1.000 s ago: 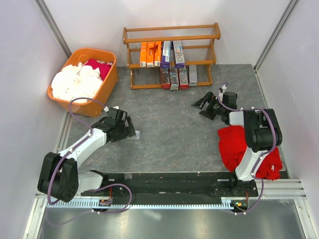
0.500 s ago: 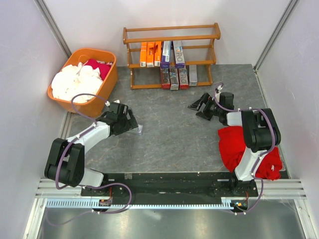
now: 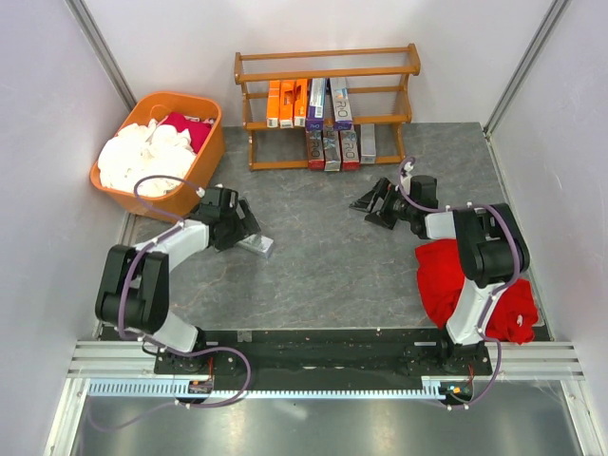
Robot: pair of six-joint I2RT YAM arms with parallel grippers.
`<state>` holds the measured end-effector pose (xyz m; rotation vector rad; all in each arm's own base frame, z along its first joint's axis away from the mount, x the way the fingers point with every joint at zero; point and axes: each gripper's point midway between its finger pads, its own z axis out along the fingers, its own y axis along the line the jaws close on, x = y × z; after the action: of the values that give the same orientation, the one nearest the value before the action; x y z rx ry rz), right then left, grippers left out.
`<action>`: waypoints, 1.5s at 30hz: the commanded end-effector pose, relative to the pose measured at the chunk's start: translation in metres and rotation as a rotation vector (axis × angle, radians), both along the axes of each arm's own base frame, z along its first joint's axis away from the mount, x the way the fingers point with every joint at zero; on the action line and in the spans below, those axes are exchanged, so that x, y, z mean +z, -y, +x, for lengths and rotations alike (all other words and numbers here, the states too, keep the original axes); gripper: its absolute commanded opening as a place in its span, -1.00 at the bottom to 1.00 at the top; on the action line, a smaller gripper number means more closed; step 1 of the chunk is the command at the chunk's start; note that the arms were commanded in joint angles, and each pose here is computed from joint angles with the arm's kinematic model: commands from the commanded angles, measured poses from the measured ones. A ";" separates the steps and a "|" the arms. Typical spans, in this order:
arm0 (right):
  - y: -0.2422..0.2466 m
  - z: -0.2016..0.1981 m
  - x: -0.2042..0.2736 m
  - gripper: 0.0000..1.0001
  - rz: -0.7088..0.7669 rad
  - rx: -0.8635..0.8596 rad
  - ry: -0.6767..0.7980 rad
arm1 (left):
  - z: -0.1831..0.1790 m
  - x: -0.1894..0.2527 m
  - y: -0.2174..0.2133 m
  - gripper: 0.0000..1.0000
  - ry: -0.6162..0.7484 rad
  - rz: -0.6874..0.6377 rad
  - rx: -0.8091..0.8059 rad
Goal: Place and organize the toothpastes onto the shelf
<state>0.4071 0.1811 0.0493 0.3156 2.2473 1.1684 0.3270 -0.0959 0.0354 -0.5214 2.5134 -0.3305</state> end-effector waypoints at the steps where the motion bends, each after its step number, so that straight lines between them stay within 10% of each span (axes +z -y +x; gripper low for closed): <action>1: -0.007 -0.014 -0.027 0.96 -0.052 0.026 -0.078 | 0.029 0.002 0.008 0.99 -0.015 -0.002 -0.035; 8: -0.019 -0.025 -0.023 0.96 -0.152 0.075 -0.064 | 0.041 0.001 0.008 0.83 -0.034 0.028 -0.056; 23: -0.111 -0.086 0.019 0.96 -0.141 0.216 0.093 | 0.041 0.029 0.048 -0.21 0.046 -0.195 -0.145; 45: -0.225 -0.130 0.110 0.96 0.115 0.307 0.315 | 0.024 0.123 0.081 -0.27 0.274 -0.448 -0.227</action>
<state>0.2731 0.3864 0.1317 -0.1635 2.0950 1.3330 0.3499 -0.1655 0.1370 -0.3485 2.2988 -0.8958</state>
